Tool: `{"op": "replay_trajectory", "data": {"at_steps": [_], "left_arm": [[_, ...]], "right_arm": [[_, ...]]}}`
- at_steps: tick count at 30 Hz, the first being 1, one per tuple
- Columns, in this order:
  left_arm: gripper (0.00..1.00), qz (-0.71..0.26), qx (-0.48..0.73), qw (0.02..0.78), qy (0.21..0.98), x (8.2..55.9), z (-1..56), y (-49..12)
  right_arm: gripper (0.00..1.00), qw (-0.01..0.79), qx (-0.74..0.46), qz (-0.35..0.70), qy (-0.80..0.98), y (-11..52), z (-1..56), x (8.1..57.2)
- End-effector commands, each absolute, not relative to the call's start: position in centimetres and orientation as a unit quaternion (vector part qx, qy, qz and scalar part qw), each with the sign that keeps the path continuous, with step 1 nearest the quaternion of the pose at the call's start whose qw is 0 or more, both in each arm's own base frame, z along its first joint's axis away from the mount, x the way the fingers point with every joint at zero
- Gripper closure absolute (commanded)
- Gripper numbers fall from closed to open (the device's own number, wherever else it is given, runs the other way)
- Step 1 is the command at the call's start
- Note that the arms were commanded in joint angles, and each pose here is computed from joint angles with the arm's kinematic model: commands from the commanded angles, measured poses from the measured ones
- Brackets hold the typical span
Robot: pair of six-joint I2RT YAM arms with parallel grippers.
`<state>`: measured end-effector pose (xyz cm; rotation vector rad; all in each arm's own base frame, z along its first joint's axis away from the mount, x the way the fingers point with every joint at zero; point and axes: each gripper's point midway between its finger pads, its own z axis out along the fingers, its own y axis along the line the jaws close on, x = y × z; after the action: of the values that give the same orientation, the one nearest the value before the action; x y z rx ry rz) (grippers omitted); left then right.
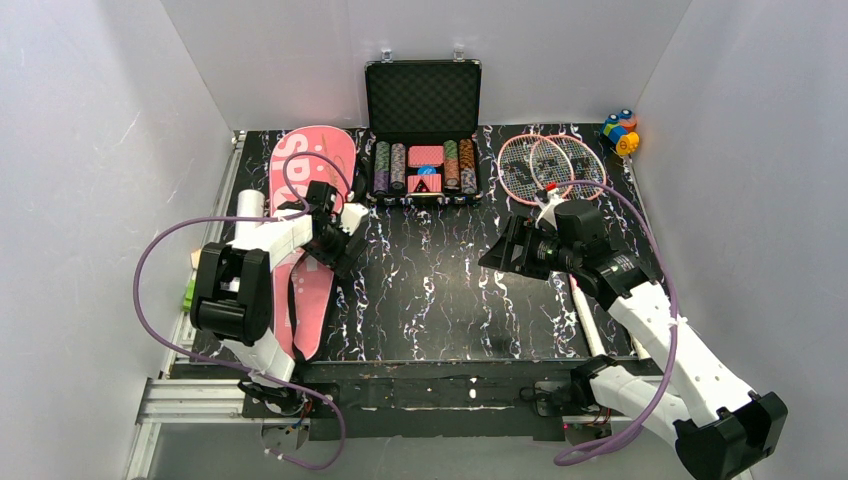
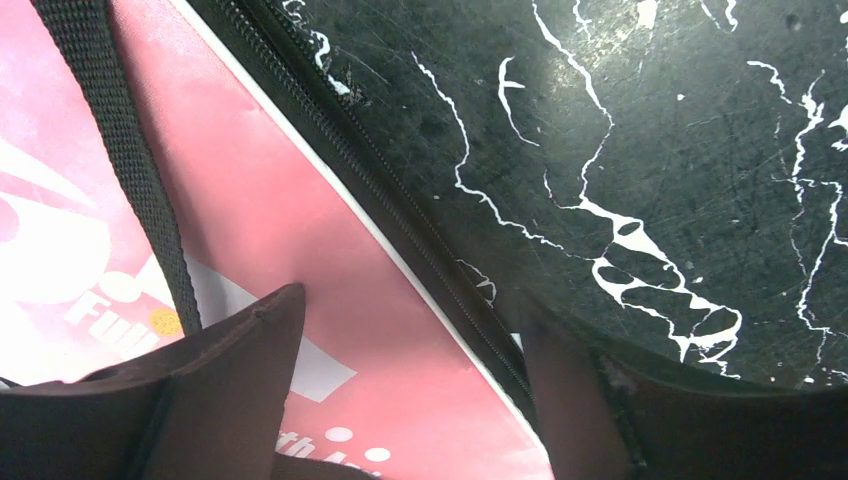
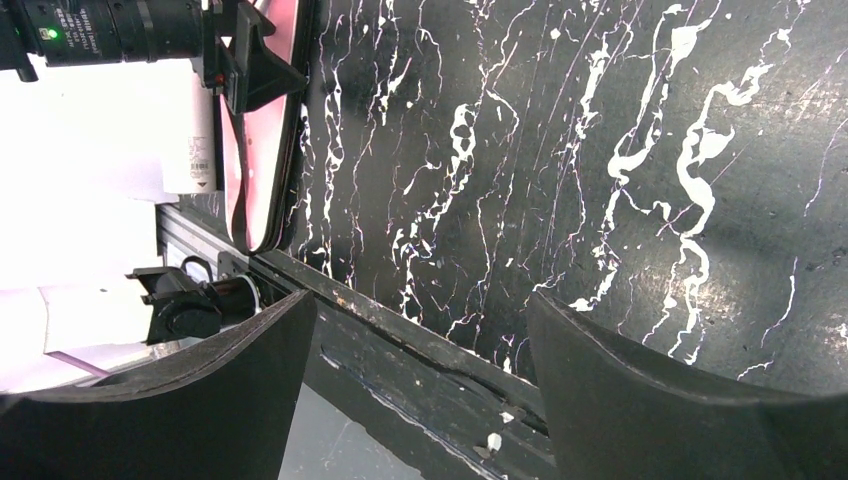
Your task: Pack up the badminton gear
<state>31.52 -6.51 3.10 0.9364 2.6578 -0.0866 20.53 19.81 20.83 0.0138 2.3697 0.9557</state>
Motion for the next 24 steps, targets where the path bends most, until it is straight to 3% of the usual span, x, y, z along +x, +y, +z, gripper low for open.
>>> {"op": "replay_trajectory", "data": {"at_steps": [1,5,17,24], "left_arm": [[0.30,-0.028,0.342,0.193,0.919,33.5,4.2,-7.1],[0.40,-0.033,0.347,0.189,0.918,33.1,3.9,-7.2],[0.49,-0.027,0.349,0.166,0.922,31.9,2.6,-6.6],[0.75,-0.039,0.354,0.153,0.922,30.8,2.0,-7.1]], "right_arm": [[0.16,0.303,0.005,0.372,0.877,20.3,21.5,21.4],[0.17,0.300,0.005,0.375,0.877,20.3,21.4,21.4],[0.19,0.305,0.008,0.375,0.875,19.9,21.2,21.1],[0.21,0.308,0.007,0.375,0.874,19.8,21.3,21.1]]}}
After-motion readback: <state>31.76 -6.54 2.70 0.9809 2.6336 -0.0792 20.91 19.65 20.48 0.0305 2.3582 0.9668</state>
